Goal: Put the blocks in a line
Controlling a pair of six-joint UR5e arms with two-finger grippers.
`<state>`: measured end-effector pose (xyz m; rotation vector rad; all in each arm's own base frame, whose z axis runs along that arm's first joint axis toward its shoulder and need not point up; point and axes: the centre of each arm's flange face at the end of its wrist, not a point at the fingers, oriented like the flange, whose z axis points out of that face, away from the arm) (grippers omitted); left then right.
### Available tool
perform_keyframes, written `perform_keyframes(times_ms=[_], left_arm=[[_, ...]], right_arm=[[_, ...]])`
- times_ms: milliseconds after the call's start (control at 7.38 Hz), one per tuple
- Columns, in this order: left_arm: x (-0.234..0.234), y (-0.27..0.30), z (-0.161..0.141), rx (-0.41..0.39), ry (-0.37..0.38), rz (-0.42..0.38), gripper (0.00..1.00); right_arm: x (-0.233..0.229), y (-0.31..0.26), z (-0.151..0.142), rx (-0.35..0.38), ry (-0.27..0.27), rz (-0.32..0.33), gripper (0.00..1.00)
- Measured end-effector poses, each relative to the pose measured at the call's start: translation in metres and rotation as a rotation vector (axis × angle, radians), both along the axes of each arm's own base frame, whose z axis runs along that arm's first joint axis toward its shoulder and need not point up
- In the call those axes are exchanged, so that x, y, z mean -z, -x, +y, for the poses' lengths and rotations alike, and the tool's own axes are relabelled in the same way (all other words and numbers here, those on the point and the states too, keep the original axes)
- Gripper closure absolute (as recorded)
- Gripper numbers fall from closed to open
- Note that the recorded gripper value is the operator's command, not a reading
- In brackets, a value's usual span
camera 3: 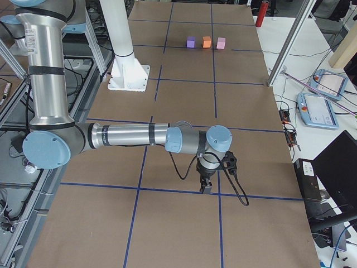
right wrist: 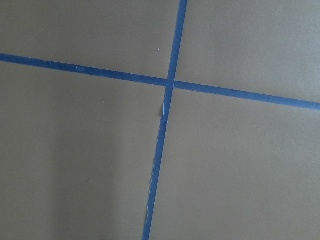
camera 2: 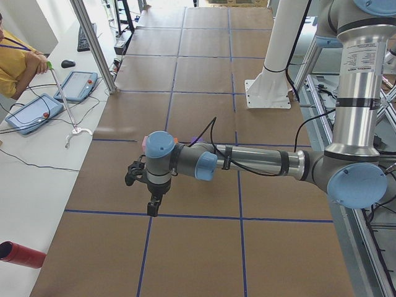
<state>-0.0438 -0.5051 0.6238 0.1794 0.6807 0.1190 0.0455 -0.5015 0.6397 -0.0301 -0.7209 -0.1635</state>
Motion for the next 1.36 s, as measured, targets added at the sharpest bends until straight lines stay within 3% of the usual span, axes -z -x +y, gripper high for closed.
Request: perform_keyframes(times_ms=[271, 1356], left_arm=[[-0.004, -0.002, 0.007, -0.013, 0.011, 0.034, 0.00], [-0.010, -0.002, 0.018, -0.013, 0.024, 0.036, 0.00]], right_arm=[[0.000, 0.000, 0.000, 0.000, 0.000, 0.000, 0.00], [0.000, 0.000, 0.000, 0.000, 0.000, 0.000, 0.00]])
